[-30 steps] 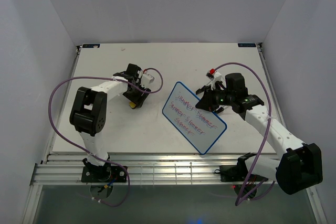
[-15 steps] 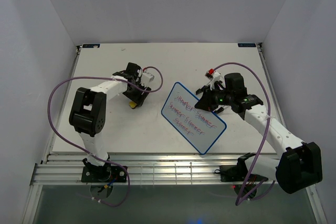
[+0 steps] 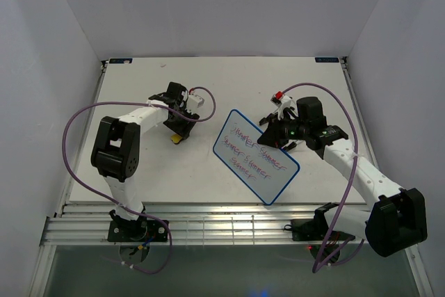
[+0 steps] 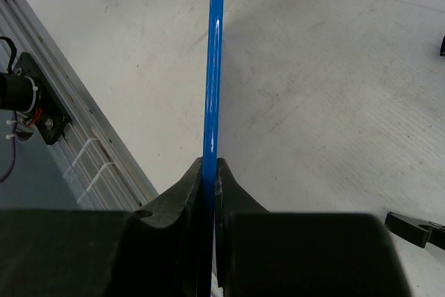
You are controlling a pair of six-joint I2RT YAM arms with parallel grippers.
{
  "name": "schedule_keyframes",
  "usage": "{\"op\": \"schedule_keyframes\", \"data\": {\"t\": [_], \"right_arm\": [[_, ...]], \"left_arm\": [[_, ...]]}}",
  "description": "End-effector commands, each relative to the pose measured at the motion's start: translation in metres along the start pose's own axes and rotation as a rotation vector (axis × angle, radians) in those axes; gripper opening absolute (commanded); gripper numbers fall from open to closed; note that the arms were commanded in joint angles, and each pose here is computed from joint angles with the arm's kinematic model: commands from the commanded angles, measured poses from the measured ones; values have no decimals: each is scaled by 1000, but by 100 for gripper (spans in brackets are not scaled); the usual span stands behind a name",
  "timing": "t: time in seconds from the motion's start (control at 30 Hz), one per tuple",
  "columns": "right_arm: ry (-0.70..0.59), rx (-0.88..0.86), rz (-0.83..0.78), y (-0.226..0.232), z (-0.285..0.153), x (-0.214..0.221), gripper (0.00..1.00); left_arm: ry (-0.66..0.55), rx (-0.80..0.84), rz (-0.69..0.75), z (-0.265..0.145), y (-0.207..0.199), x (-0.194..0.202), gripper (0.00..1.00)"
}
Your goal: Erase the whiteboard
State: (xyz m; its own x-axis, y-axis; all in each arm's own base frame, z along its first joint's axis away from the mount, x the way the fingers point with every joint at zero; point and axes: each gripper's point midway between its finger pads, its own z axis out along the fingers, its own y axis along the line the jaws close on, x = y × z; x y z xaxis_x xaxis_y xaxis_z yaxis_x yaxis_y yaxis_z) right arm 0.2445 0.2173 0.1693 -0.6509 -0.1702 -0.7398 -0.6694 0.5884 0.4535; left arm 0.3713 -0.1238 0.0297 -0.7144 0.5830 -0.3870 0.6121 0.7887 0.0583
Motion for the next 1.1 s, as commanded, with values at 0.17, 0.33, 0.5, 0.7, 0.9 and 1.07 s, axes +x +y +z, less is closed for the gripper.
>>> {"op": "schedule_keyframes", "data": {"t": [0.17, 0.33, 0.5, 0.7, 0.9, 1.07], "right_arm": [[-18, -7, -70, -1, 4, -3, 8], [-15, -5, -67, -2, 4, -3, 8], [-14, -3, -66, -2, 5, -2, 8], [-11, -2, -64, -3, 5, -1, 8], [-11, -2, -64, -3, 5, 0, 8], [-11, -2, -63, -3, 6, -1, 8]], "left_arm": [[-32, -25, -13, -8, 8, -10, 68], [-27, -9, -15, -8, 4, -9, 68], [-15, 5, -18, -7, 2, -6, 68], [-5, 0, -25, -5, 2, -4, 68], [0, 4, -27, -4, 2, -3, 66], [-4, -3, -28, -5, 3, -4, 61]]}}
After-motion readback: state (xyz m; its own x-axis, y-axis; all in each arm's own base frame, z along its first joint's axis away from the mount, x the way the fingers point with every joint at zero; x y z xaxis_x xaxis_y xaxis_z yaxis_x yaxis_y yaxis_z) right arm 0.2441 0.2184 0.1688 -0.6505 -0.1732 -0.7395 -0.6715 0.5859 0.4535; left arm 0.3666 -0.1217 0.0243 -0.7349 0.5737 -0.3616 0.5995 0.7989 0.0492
